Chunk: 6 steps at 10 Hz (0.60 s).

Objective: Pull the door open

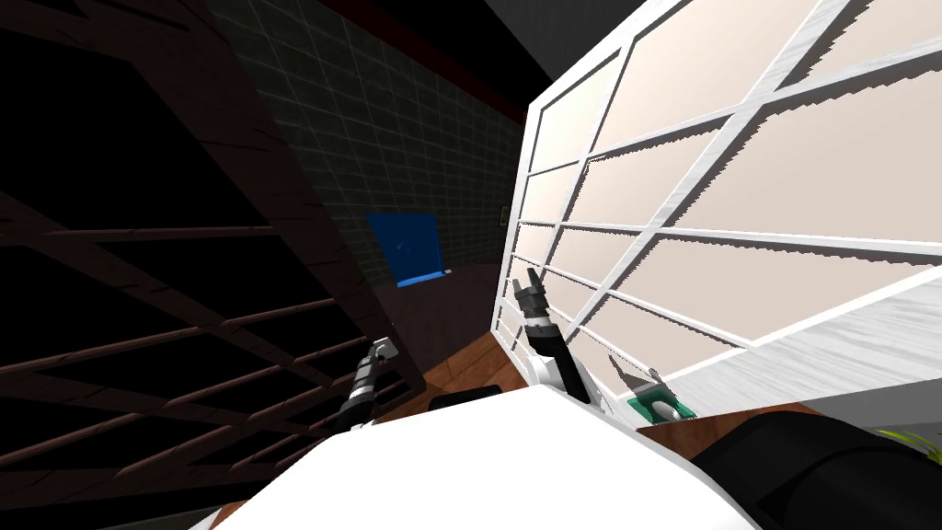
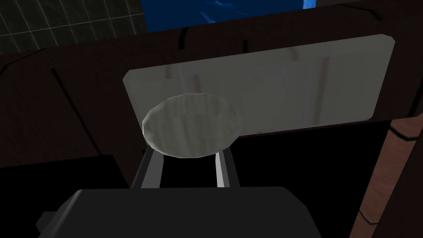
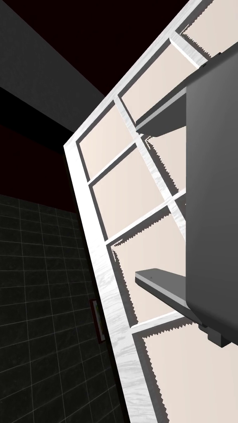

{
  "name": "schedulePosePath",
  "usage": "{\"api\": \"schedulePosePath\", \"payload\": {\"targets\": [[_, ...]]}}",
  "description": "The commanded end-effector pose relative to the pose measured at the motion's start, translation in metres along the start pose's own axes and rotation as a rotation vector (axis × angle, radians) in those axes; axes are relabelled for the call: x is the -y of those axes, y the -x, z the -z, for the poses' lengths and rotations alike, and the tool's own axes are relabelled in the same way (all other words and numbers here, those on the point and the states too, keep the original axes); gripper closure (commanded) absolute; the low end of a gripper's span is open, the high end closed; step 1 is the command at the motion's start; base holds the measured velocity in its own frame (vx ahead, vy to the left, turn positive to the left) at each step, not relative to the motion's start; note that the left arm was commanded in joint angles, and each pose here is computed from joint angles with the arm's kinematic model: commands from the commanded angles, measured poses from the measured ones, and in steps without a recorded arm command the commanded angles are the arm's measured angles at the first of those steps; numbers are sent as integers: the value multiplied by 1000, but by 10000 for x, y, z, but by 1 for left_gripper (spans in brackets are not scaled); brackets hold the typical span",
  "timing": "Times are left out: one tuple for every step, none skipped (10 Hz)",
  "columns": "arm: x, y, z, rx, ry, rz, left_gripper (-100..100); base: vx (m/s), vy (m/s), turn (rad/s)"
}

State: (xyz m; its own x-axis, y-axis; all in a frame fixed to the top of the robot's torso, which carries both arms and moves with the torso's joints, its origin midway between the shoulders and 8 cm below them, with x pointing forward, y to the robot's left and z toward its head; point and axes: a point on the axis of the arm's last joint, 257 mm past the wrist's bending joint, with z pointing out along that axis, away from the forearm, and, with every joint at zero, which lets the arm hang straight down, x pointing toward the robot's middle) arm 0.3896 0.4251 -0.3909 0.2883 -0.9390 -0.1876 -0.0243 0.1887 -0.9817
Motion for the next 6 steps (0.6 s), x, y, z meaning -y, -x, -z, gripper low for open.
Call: {"api": "schedulePosePath", "payload": {"targets": [[-7,-171,-5,-17,0,73,100,-51,6,-32],[-7,-171,-5,-17,1,78,100,-36,7,-3],[-7,-175,-20,-15,1,127,100,-41,9,-29],[-6,-178,-35,-12,2,160,100,-68,14,-65],[-6,-178,-35,-12,2,177,100,-54,12,-38],[-6,-181,-49,-9,3,216,100,-45,3,-51]]}}
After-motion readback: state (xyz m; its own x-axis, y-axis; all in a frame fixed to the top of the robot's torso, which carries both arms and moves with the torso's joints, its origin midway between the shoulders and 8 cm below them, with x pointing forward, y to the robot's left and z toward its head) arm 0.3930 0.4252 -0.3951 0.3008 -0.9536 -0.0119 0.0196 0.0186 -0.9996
